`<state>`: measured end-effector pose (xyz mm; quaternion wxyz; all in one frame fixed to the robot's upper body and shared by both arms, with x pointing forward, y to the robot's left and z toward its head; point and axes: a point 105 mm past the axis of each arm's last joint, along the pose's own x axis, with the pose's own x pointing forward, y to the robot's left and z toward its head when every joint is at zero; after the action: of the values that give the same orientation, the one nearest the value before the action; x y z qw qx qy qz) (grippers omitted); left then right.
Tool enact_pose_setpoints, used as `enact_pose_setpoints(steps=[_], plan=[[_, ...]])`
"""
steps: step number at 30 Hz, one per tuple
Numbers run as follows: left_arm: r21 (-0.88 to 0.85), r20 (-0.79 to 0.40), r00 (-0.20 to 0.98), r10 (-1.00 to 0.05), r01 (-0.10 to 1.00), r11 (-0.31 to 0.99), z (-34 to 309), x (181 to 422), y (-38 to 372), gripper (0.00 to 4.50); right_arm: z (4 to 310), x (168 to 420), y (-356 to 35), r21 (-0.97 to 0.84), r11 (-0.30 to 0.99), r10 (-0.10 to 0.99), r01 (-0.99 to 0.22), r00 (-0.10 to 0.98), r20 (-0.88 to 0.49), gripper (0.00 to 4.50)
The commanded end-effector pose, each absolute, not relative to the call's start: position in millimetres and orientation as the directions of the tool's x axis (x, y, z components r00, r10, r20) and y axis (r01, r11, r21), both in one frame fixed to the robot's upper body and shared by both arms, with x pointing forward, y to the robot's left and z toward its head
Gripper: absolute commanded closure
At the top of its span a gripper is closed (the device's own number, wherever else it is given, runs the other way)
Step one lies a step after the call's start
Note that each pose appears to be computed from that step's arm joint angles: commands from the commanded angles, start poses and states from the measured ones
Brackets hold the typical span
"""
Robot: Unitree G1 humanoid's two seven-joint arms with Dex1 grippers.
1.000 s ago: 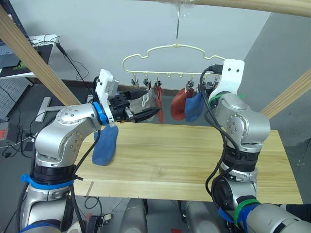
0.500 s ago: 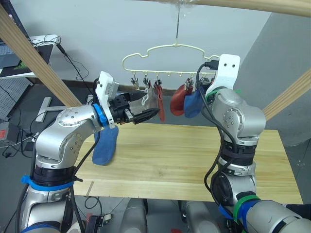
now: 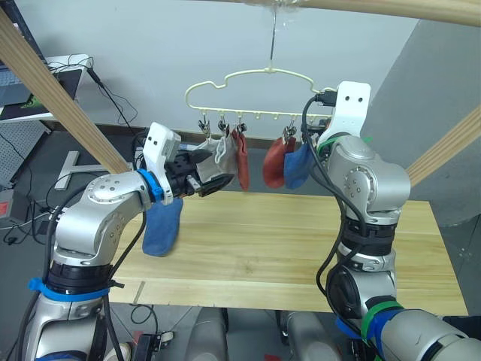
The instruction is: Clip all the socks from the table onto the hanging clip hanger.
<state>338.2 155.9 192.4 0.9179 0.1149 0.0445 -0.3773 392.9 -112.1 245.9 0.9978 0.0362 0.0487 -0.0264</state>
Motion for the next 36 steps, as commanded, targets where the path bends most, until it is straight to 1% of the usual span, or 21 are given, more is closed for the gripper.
enact_pose_setpoints(steps=[1,3,6,8,11,17,22,26,32,35,36], plan=[[0.219,-0.229,0.802,-0.552,0.595,0.773,172,351,184,0.26,260,387,-113,0.077,0.995,-0.057,0.060,0.997,-0.044,4.48],[0.235,-0.306,0.845,-0.439,0.514,0.825,147,357,209,0.26,260,387,-113,0.078,0.995,-0.056,0.060,0.997,-0.044,4.48],[0.233,-0.360,0.873,-0.331,0.427,0.874,123,362,234,0.26,260,387,-113,0.079,0.995,-0.057,0.061,0.997,-0.046,4.48],[0.227,-0.384,0.876,-0.292,0.396,0.890,109,362,244,0.26,260,386,-114,0.080,0.995,-0.058,0.061,0.997,-0.047,4.48],[0.238,-0.417,0.870,-0.264,0.385,0.892,93,363,253,0.26,261,385,-114,0.079,0.995,-0.059,0.063,0.997,-0.048,4.48],[0.252,-0.435,0.881,-0.187,0.318,0.914,78,372,269,0.26,261,383,-117,0.077,0.994,-0.068,0.072,0.996,-0.050,4.48],[0.228,-0.458,0.878,-0.139,0.267,0.937,66,379,278,0.26,261,381,-120,0.074,0.994,-0.079,0.083,0.995,-0.052,4.48],[0.199,-0.532,0.840,-0.104,0.243,0.949,47,381,282,0.26,262,380,-121,0.072,0.994,-0.083,0.086,0.995,-0.054,4.48],[0.158,-0.631,0.765,-0.126,0.285,0.945,20,370,276,0.26,262,378,-122,0.070,0.993,-0.087,0.090,0.995,-0.054,4.48],[0.154,-0.644,0.753,-0.137,0.303,0.941,15,365,275,0.84,262,377,-122,0.070,0.993,-0.087,0.091,0.995,-0.056,4.50],[0.150,-0.643,0.753,-0.142,0.306,0.940,15,364,274,1.12,262,377,-122,0.071,0.993,-0.086,0.090,0.995,-0.057,4.50]])
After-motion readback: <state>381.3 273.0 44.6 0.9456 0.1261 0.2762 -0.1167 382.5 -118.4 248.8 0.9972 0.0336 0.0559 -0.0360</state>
